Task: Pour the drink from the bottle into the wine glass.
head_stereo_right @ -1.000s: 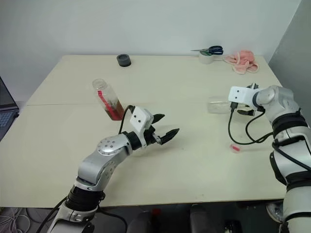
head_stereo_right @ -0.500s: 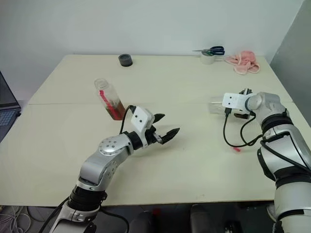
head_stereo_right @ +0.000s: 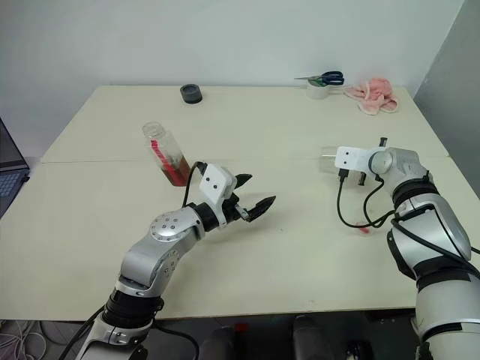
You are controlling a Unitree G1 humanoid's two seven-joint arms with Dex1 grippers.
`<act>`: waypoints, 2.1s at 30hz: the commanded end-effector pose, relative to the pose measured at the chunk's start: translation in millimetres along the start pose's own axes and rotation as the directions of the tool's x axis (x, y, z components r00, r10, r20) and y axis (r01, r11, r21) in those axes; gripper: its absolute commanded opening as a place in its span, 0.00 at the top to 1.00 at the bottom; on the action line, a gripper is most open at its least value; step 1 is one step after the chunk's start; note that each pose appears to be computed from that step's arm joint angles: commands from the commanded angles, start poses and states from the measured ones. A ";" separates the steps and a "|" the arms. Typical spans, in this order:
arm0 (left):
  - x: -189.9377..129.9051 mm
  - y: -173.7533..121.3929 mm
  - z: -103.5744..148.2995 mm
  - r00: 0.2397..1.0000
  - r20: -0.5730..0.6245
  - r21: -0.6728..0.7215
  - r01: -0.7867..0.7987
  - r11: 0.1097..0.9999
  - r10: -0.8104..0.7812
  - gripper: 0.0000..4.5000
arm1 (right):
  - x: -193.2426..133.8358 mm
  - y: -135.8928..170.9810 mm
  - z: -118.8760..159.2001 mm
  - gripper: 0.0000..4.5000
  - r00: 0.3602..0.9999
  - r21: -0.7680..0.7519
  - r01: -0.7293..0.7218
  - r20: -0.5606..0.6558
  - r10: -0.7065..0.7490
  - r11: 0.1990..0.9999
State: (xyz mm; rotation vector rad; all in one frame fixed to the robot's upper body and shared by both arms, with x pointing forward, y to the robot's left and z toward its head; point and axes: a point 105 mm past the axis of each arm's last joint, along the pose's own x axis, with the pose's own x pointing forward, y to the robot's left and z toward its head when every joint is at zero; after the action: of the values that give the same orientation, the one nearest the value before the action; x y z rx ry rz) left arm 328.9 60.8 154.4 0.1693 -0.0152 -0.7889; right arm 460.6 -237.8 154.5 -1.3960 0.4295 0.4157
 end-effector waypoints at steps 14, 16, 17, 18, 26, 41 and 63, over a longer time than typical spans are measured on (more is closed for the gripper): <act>-65.3 43.5 13.5 0.984 0.063 -0.014 -0.166 0.986 0.166 0.00 | -79.0 -61.3 124.2 0.94 0.577 0.558 -0.249 0.742 -0.342 0.792; -73.7 46.2 9.3 0.983 0.040 -0.013 -0.176 0.984 0.177 0.00 | -82.6 -50.4 141.5 0.94 0.516 0.629 -0.342 0.747 -0.420 0.698; -76.4 46.6 8.3 0.983 0.033 -0.011 -0.178 0.984 0.179 0.00 | -82.5 -44.3 148.4 0.94 0.507 0.655 -0.379 0.738 -0.446 0.653; -79.4 46.7 8.5 0.984 0.029 -0.010 -0.178 0.984 0.178 0.00 | -81.9 -34.2 158.5 0.94 0.497 0.665 -0.419 0.738 -0.456 0.618; -107.8 42.5 47.5 0.983 0.122 -0.088 -0.128 0.988 0.138 0.00 | -91.6 6.1 211.7 0.94 0.426 0.670 -0.582 0.734 -0.529 0.461; -137.2 41.9 20.1 0.988 0.000 -0.157 -0.154 0.975 0.156 0.00 | -56.4 71.6 201.7 0.94 0.534 0.680 -0.509 0.731 -0.426 0.528; -136.2 58.7 14.5 0.972 -0.023 -0.123 -0.235 0.964 0.234 0.00 | -53.4 99.3 194.8 0.19 0.566 0.596 -0.558 0.783 -0.260 0.578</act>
State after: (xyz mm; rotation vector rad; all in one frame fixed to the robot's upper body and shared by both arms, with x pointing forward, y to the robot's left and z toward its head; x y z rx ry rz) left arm 272.1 193.0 175.6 0.0208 0.0647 -0.5649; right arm 372.5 -35.9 99.9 -0.0827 -0.0026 0.8367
